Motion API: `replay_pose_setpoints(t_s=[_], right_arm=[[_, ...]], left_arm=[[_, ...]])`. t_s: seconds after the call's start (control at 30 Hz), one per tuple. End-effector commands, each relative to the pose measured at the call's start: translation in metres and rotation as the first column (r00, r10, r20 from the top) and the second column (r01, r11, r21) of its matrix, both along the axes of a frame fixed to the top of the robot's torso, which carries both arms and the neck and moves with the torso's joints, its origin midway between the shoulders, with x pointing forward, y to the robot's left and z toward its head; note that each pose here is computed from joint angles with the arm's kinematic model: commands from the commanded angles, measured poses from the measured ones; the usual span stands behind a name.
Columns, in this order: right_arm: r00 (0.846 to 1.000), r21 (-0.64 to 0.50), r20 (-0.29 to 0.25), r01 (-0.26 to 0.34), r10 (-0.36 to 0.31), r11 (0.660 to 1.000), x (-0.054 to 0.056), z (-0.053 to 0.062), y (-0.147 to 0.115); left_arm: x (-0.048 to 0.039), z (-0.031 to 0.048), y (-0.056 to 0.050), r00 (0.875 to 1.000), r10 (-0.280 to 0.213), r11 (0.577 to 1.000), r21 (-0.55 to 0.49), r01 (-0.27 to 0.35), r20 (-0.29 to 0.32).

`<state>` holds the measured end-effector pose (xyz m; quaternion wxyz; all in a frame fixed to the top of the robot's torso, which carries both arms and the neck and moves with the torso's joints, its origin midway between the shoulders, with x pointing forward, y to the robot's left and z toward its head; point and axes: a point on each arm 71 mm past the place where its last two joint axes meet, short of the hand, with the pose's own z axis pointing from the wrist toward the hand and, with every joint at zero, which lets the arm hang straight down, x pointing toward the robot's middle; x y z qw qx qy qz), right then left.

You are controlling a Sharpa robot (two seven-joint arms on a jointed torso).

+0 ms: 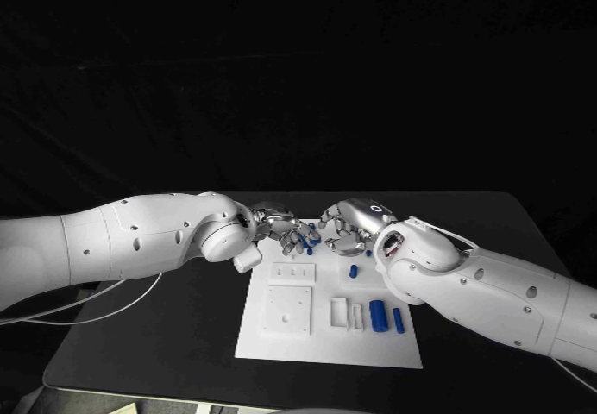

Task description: Assemble the parts on the task board

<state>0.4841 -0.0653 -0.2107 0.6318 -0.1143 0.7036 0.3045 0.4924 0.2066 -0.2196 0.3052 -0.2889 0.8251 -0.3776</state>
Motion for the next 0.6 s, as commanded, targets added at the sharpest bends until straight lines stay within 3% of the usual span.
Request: replay_pose_setpoints(t_s=[0.03,0.3,0.5,0.6], right_arm=[[0.999,0.057,0.04,0.027,-0.03,0.998,0.004,0.005,-0.008],[0.993,0.109,0.073,0.09,-0.098,0.99,0.016,0.02,-0.038],[0.984,0.149,0.079,0.148,-0.161,0.978,0.026,0.035,-0.069],[0.98,0.176,0.063,0.177,-0.191,0.968,0.03,0.041,-0.083]], left_arm=[[0.0009,0.0013,-0.001,1.0,0.0,1.0,-0.005,0.0,0.015],[0.005,0.0004,0.005,0.999,0.008,0.997,0.073,-0.012,0.054],[0.0111,-0.0027,0.011,0.993,-0.022,0.977,0.215,-0.002,0.113],[0.0148,-0.0059,0.013,0.993,-0.028,0.959,0.283,-0.005,0.113]])
